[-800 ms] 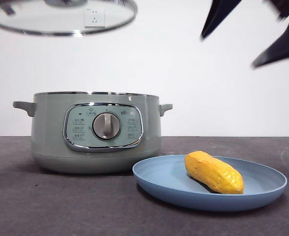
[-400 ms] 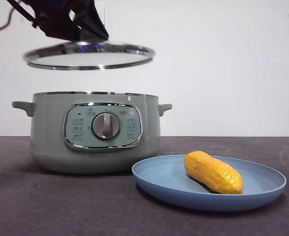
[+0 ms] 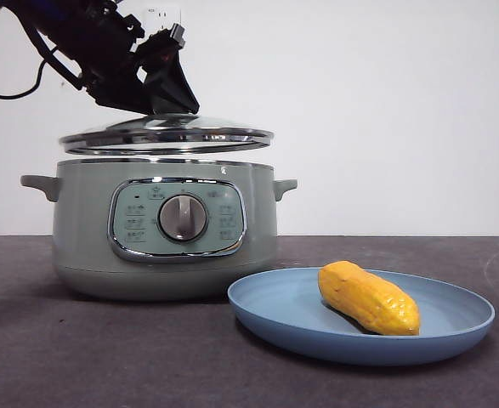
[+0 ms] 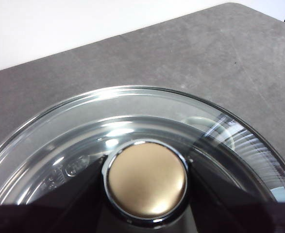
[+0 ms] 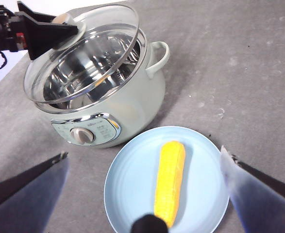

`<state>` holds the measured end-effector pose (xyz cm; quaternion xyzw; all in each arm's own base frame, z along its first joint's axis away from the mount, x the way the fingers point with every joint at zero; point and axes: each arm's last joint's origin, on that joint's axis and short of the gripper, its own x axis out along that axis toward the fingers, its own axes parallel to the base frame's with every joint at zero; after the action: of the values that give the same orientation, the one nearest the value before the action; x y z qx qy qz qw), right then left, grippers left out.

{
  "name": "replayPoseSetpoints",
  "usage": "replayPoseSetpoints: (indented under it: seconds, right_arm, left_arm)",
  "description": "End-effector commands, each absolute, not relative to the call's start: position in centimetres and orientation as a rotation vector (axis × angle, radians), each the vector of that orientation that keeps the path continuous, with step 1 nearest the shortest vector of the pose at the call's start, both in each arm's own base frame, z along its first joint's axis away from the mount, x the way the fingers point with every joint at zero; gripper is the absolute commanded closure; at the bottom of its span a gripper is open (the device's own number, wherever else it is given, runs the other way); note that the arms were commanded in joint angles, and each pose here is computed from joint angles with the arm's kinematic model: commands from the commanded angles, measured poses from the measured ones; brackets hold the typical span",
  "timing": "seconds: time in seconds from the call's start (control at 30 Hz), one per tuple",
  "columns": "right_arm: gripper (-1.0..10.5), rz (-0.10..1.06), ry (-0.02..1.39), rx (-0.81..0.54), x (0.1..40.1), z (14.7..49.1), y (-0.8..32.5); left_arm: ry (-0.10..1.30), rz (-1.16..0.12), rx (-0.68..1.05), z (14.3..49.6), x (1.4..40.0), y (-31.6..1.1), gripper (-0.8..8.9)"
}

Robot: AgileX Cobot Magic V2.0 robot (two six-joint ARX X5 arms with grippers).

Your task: Take the corn out from the steamer,put the corn on the plate,close the lid

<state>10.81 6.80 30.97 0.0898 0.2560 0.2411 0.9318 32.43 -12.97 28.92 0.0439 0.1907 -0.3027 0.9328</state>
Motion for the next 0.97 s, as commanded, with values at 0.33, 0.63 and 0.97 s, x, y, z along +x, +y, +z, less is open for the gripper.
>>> replayPoseSetpoints:
  seconds: [0.33, 0.63, 0.97]
  right_arm:
    - [3.8, 0.492, 0.524, 0.182, 10.8, 30.8, 6.8]
    - [3.8, 0.492, 0.524, 0.182, 10.8, 30.8, 6.8]
    - [3.8, 0.493, 0.524, 0.182, 10.8, 30.8, 6.8]
  left_arm:
    - [0.368, -0.606, 0.104, 28.7, 33.0, -13.2, 8.22]
    - [0.398, -0.612, 0.107, 28.4, 32.9, -13.3, 8.22]
    - [0.423, -0.617, 0.11, 27.8, 33.0, -13.6, 8.22]
